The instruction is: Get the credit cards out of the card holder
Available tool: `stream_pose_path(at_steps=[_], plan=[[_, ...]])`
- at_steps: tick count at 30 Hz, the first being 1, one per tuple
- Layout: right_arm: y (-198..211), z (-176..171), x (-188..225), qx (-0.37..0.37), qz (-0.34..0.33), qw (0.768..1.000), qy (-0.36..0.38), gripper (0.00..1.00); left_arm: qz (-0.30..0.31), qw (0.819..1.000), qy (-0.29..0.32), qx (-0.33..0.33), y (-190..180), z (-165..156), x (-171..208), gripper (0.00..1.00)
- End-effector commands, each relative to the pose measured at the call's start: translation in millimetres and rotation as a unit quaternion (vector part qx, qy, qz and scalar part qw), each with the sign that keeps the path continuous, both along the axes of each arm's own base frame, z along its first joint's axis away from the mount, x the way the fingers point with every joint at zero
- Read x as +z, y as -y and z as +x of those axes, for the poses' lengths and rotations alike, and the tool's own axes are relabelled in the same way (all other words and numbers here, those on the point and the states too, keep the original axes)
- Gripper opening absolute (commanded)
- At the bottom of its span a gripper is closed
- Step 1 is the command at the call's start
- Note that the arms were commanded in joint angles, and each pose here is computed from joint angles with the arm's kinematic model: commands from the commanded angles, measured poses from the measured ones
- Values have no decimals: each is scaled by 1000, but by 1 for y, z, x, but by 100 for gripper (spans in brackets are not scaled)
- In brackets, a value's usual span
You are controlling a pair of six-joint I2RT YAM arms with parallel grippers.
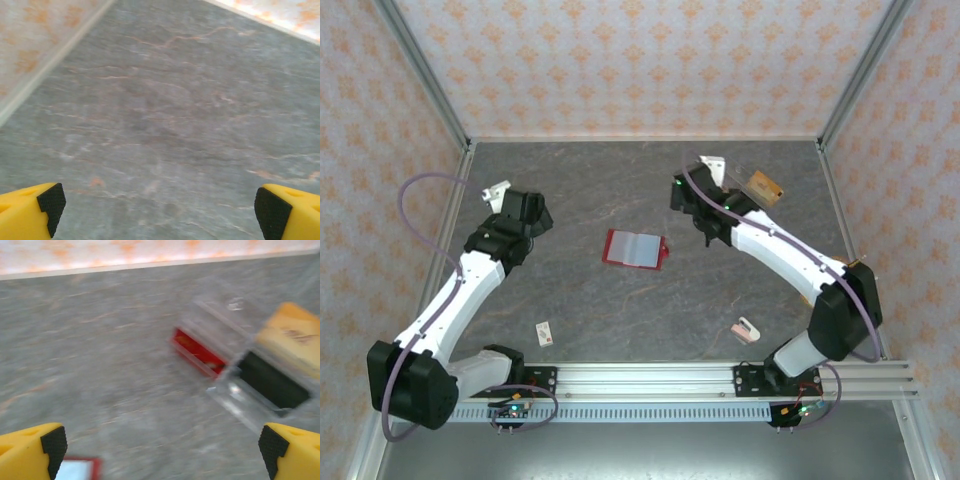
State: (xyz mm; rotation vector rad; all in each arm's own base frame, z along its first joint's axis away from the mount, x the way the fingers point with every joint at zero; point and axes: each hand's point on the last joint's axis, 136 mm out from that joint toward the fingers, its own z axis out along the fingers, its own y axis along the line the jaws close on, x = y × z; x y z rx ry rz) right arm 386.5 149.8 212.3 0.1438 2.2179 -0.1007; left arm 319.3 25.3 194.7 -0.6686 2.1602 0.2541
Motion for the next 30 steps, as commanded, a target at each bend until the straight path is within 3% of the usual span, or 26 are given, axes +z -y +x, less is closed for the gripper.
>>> stream_pose_path(at_steps=[1, 5, 14, 21, 30], plan=[[63, -3, 12, -74, -59, 994, 56, 100, 93, 994, 22, 54, -33, -10, 5, 100], [113, -11, -8, -109, -62, 990, 63, 100, 115, 991, 47, 51, -37, -12, -8, 100], [166, -22, -62, -108, -99, 986, 79, 100, 143, 988, 64, -9, -33, 14, -41, 100], [168, -23, -98, -67, -77, 990, 97, 100, 120, 987, 85, -64, -29, 37, -72, 100], [154, -8, -94, -24, -39, 988, 146, 100, 116, 976, 113, -148, -5, 54, -72, 100]])
